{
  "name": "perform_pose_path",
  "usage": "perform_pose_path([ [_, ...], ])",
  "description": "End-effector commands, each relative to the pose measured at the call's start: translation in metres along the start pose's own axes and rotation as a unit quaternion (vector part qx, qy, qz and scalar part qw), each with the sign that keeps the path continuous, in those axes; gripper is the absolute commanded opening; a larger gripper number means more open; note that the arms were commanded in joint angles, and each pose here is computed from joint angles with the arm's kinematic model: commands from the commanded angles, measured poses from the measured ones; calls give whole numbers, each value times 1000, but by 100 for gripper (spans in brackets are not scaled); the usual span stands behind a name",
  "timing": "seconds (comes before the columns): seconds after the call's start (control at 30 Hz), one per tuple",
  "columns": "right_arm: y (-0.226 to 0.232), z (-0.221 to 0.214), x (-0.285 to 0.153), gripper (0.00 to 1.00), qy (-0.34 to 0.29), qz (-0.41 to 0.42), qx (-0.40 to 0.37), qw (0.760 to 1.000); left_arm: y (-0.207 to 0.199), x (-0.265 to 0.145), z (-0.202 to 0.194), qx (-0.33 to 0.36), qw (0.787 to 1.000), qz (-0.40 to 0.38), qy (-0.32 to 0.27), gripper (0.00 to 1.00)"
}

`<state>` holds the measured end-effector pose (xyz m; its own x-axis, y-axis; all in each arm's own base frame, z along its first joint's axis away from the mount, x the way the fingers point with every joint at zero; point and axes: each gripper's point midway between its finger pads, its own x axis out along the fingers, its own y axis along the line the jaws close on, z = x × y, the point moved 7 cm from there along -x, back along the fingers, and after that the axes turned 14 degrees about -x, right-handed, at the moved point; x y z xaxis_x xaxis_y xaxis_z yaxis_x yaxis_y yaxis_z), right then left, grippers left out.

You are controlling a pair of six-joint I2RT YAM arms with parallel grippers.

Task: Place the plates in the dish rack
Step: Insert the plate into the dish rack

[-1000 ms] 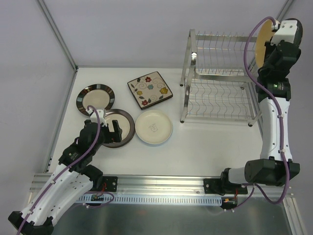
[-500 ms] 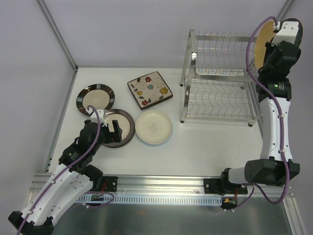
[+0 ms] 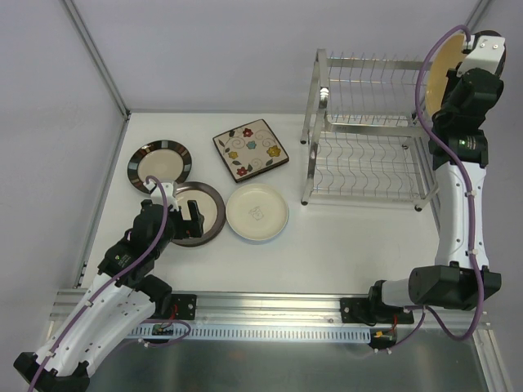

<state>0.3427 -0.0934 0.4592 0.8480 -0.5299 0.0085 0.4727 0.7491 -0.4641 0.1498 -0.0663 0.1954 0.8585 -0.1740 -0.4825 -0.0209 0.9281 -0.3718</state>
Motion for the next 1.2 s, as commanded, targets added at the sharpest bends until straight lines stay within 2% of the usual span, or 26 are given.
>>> perform_pose_path([
  [0.0,-11,5,-3,21,6,-16,8,1000,-1,2,4,-2,1000,0,-11,99],
  [0.17,-7,4,-2,32,17,-5,15,1000,0,2,4,-2,1000,1,-9,99],
  [0.2,-7,5,-3,39,15,-4,18,1000,0,2,4,-3,1000,0,-10,99],
  [0.33,-8,9,-5,49,9,2,26,1000,-1,2,3,-4,1000,0,-9,99],
  [0.4,-9,11,-8,59,7,10,30,999,-1,2,4,-3,1000,-1,-9,99],
  [0.67,-28,38,-40,85,-47,33,63,996,-1,3,3,-2,1000,-1,-5,99],
  [0.93,-44,55,-85,100,-97,65,120,986,-4,5,2,-1,1000,-6,6,99],
  [1.17,-45,53,-130,100,-125,121,181,968,-8,9,-2,-4,999,-11,31,99],
])
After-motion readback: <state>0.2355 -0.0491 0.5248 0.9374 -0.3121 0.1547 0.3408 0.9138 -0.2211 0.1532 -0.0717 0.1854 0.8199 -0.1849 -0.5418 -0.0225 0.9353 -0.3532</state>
